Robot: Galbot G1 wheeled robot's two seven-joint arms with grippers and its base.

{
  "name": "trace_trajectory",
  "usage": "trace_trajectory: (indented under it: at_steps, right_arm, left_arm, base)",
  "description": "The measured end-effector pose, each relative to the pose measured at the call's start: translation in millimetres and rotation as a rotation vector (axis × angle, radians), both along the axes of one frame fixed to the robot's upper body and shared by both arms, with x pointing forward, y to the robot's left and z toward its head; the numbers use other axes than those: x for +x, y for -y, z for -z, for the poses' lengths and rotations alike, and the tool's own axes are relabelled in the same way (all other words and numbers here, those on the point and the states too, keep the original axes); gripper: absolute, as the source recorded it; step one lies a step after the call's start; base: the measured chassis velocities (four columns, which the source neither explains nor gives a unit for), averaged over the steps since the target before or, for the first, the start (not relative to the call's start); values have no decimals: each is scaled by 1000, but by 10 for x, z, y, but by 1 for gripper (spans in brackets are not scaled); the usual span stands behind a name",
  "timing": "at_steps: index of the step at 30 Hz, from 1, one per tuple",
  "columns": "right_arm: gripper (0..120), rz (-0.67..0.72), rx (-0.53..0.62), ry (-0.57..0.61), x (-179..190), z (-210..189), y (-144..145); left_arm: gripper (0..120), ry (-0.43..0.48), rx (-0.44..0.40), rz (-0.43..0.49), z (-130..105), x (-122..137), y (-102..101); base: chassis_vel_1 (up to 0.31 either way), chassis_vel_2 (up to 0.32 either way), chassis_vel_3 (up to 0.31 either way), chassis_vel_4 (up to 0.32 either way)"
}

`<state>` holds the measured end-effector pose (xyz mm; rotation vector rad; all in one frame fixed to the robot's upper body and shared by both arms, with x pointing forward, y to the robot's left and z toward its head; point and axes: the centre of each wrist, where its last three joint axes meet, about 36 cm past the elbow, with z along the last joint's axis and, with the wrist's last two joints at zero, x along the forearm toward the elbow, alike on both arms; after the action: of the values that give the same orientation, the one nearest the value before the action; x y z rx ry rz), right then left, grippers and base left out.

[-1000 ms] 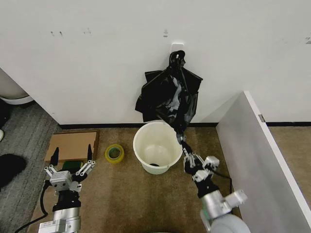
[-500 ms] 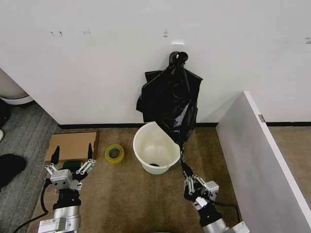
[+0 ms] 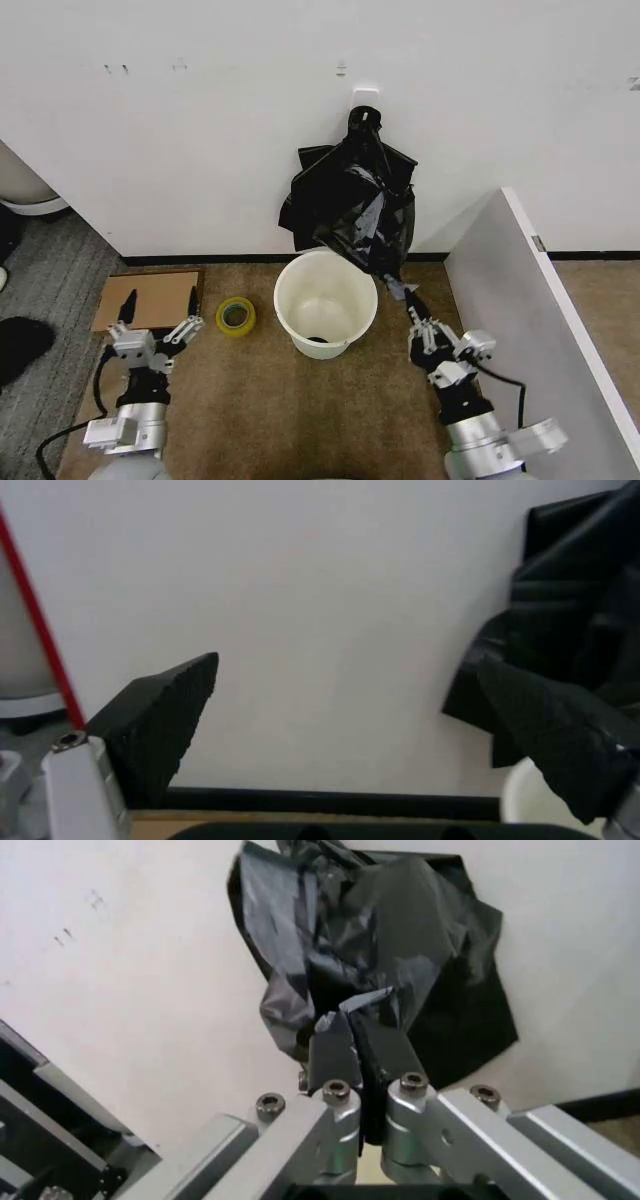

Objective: Place the garbage bag over the trash bin.

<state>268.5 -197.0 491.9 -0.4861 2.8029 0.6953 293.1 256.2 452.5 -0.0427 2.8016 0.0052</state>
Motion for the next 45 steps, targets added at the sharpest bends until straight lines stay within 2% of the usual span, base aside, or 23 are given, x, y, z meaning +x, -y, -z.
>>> trace_trajectory:
  at_steps: [4,8,18,25,28,33,34,36,38,45]
  right_arm:
    - [0,-7,-2,2,5,-3,-27]
    - [0,-9,-16,-21,-177,85,-67]
    - [0,-58,-147,-53,-579,328,-172]
    - [0,-94,-188,-48,-630,435,-260]
    - [0,-89,-184,-41,-590,434,-251]
    - [0,-52,-153,-16,-369,386,-221]
    - [0,-43,-135,3,-211,354,-209]
    - [0,-42,-131,7,-180,345,-207]
    - [0,-32,-86,23,24,251,-177]
    - [0,-17,7,16,239,142,-138]
  left_arm:
    - [100,8,5,10,-36,9,4]
    - [100,17,-3,0,-73,-14,6]
    - [100,27,-7,1,-149,-133,18]
    - [100,32,-4,23,-214,-208,60]
    - [100,32,-2,66,-267,-203,79]
    - [100,29,1,236,-598,-54,63]
    - [100,21,-1,294,-747,-22,44]
    - [100,17,-3,307,-780,-17,41]
    - [100,-11,-12,386,-970,49,21]
    - [100,-70,-36,566,-1286,251,151]
  base:
    - [0,0,0,0]
    - [0,0,0,0]
    - [0,0,0,0]
    - [0,0,0,0]
    - [0,0,0,0]
    - [0,0,0,0]
    - [0,0,0,0]
    - [0,0,0,0]
    - [0,0,0,0]
    - [0,0,0,0]
